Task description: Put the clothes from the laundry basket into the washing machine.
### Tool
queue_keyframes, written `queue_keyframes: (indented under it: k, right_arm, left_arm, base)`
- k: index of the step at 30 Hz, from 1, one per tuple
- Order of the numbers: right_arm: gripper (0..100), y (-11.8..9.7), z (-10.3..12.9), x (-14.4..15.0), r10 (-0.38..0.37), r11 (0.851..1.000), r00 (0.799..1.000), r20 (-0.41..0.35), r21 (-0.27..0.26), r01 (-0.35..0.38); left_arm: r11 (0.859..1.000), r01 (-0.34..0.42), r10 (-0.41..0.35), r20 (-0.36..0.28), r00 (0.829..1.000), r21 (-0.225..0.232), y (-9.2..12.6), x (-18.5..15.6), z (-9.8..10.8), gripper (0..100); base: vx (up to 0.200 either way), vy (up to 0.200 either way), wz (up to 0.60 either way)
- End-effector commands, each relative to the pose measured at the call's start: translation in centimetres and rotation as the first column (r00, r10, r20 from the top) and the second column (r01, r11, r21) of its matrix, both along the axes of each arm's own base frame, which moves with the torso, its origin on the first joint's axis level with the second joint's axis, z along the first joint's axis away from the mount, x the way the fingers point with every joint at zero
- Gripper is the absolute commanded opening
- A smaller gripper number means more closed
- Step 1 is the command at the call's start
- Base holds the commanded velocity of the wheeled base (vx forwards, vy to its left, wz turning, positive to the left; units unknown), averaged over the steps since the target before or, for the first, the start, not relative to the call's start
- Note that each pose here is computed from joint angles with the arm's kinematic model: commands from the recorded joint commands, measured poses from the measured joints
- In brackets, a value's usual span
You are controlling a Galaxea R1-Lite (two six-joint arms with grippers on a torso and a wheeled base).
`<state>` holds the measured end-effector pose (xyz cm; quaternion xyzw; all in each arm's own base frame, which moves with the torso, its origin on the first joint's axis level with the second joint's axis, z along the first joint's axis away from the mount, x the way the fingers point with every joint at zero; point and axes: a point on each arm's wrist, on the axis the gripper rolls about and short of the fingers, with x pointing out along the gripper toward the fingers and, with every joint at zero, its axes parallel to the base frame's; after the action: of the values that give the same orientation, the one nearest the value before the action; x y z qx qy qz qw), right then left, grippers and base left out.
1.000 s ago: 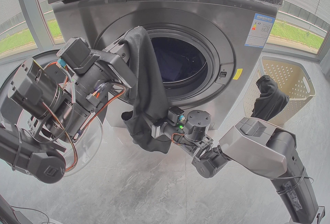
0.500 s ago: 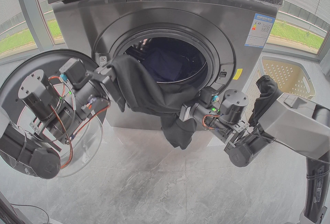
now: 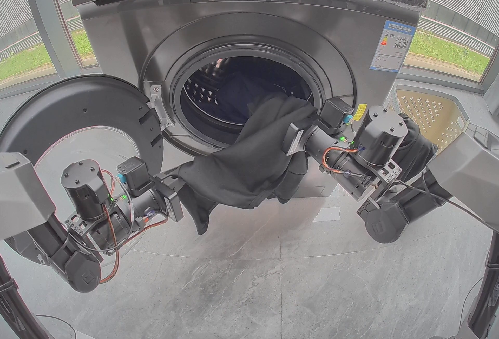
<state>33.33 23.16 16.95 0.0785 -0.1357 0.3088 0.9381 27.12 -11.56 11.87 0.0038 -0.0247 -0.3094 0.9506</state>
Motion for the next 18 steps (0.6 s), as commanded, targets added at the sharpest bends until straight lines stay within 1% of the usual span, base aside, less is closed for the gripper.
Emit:
queue_keyframes:
  k: [1, 7, 8, 11, 13, 14, 15, 18]
  right_arm:
    - [0, -0.1, 0.7, -0.3, 0.004, 1.0, 1.0, 0.013, 0.016, -0.005]
    - [0, -0.1, 0.8, -0.2, 0.003, 1.0, 1.0, 0.015, 0.017, -0.003]
    - [0, -0.1, 1.0, -0.1, 0.0, 1.0, 1.0, 0.021, 0.022, 0.0]
    - [0, -0.1, 1.6, 0.3, -0.007, 0.999, 0.999, 0.04, 0.035, 0.005]
    - [0, -0.1, 2.2, 0.5, -0.008, 0.999, 0.998, 0.055, 0.047, 0.006]
    - [0, -0.1, 2.2, 0.5, -0.008, 0.999, 0.998, 0.055, 0.047, 0.006]
    - [0, 0.0, 2.4, 0.6, -0.009, 0.999, 0.998, 0.063, 0.052, 0.005]
    - [0, 0.2, 2.7, 0.6, -0.006, 0.998, 0.997, 0.071, 0.058, 0.002]
  left_arm:
    - [0.999, -0.006, 0.008, -0.058, 0.998, 0.034, 0.2, 0.4, -2.1, 100]
    - [0.999, -0.001, 0.004, -0.075, 0.997, 0.038, 0.2, 0.3, -2.5, 100]
    - [0.998, 0.01, -0.004, -0.105, 0.995, 0.055, 0.2, -0.2, -3.2, 100]
    - [0.995, 0.054, -0.041, -0.155, 0.987, 0.084, 0.2, -1.4, -4.2, 100]
    - [0.986, 0.12, -0.092, -0.218, 0.972, 0.118, 0.3, -2.9, -5.4, 100]
    - [0.986, 0.12, -0.092, -0.218, 0.972, 0.118, 0.3, -2.9, -5.4, 100]
    - [0.974, 0.165, -0.121, -0.258, 0.958, 0.154, 0.6, -3.8, -6.5, 100]
    - [0.962, 0.191, -0.132, -0.278, 0.951, 0.195, 0.8, -4.2, -7.3, 100]
  base:
    - [0.0, 0.0, 0.0]
    - [0.0, 0.0, 0.0]
    - [0.0, 0.0, 0.0]
    - [0.0, 0.0, 0.0]
    - [0.0, 0.0, 0.0]
    - [0.0, 0.0, 0.0]
    - [0.0, 0.0, 0.0]
    - [0.0, 0.0, 0.0]
